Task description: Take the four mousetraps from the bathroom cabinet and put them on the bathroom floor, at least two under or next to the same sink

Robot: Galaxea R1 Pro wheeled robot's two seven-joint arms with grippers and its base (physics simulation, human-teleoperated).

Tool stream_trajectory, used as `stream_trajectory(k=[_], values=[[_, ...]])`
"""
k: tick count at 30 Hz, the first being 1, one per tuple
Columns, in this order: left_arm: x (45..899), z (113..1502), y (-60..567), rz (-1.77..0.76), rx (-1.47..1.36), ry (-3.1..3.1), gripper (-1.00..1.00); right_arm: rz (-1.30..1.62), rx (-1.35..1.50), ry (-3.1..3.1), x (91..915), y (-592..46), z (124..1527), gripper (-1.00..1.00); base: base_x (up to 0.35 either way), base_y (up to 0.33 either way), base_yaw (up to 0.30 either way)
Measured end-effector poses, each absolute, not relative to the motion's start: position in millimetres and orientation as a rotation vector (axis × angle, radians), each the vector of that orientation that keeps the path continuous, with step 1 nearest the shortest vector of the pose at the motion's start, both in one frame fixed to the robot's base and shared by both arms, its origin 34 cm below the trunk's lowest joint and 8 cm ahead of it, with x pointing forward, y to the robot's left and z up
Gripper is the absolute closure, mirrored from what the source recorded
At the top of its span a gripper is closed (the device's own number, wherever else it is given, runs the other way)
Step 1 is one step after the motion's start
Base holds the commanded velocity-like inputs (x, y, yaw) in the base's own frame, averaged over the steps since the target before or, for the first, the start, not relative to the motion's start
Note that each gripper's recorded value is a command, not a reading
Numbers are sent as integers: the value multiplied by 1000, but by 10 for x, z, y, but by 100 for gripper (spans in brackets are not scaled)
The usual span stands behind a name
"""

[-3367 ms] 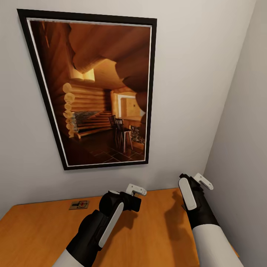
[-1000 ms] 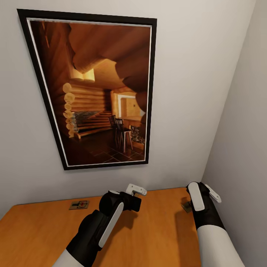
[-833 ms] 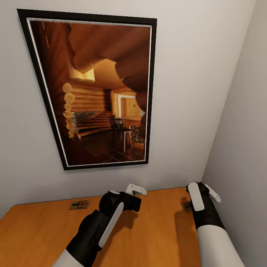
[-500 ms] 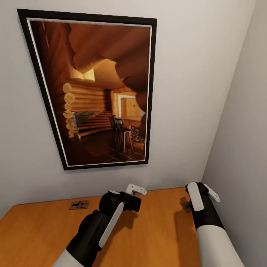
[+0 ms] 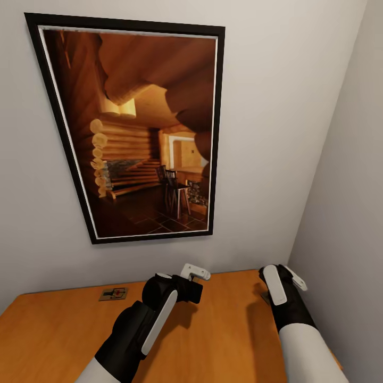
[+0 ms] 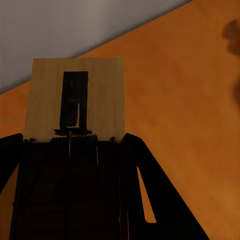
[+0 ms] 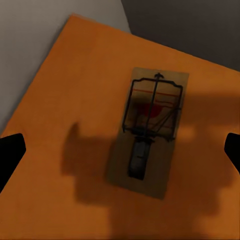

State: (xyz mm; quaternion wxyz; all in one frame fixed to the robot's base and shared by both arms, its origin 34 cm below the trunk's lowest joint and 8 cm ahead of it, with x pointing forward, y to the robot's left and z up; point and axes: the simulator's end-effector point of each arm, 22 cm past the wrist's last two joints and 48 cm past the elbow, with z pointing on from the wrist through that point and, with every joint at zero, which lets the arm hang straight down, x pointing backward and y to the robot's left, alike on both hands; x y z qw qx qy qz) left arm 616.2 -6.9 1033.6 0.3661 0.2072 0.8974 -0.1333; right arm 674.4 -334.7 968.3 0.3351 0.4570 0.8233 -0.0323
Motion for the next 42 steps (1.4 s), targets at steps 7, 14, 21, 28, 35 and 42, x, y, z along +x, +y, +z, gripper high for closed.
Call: stream_trajectory(k=[7,14,21,28,35,42], values=[[6163,10336,-69,-343,533,2307,100,-89,1184,2153,6745,-3335,9675,-100,0,0,0],[6163,10336,-69,-343,533,2307,100,-94,1184,2153,6741,-3342,9674,-100,0,0,0],[6162,10336,-69,-343,533,2307,100,-104,1186,2150,6735,-3364,9680,-100,0,0,0],[6163,10336,-69,-343,533,2307,100,-110,1189,2144,6732,-3392,9684,-100,0,0,0],[6162,10336,-70,-343,533,2307,100,-105,1187,2142,6740,-3395,9687,-100,0,0,0],[6162,10336,-71,-344,532,2307,100,-98,1188,2141,6745,-3394,9685,-100,0,0,0]])
